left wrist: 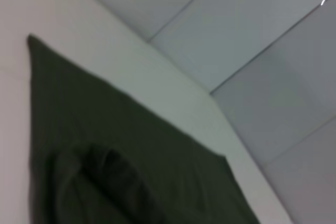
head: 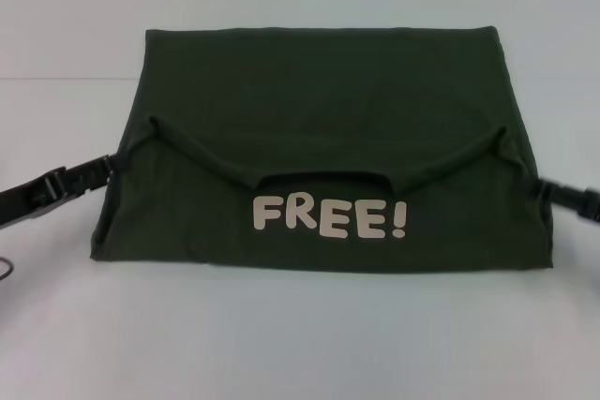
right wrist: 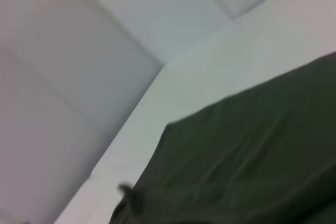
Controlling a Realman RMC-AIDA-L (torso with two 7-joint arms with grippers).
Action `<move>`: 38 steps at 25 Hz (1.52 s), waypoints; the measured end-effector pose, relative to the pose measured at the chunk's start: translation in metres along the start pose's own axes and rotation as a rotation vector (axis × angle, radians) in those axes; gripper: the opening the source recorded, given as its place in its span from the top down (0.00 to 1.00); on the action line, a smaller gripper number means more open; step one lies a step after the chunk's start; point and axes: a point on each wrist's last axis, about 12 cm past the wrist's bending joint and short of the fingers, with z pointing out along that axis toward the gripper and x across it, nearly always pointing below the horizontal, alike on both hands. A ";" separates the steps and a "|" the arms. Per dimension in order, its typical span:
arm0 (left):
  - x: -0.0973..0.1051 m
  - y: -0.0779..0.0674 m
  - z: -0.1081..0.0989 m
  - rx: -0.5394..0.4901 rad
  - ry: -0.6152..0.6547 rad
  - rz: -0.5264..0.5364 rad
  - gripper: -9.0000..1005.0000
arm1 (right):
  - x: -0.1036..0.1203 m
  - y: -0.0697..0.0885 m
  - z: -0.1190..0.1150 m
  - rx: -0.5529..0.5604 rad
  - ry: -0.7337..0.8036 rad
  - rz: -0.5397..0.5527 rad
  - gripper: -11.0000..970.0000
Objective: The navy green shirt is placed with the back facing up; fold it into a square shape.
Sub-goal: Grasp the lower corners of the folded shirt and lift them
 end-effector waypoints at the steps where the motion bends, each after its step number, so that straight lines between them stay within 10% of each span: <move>1: -0.002 0.001 -0.003 -0.023 0.044 -0.012 0.20 | 0.003 0.002 0.000 -0.018 0.034 -0.021 0.04; 12: -0.011 0.010 0.002 -0.190 0.207 -0.057 0.19 | 0.050 0.038 0.020 -0.314 0.267 -0.386 0.04; 38: 0.003 0.008 0.036 -0.259 0.275 -0.031 0.20 | 0.062 0.042 0.031 -0.324 0.314 -0.427 0.05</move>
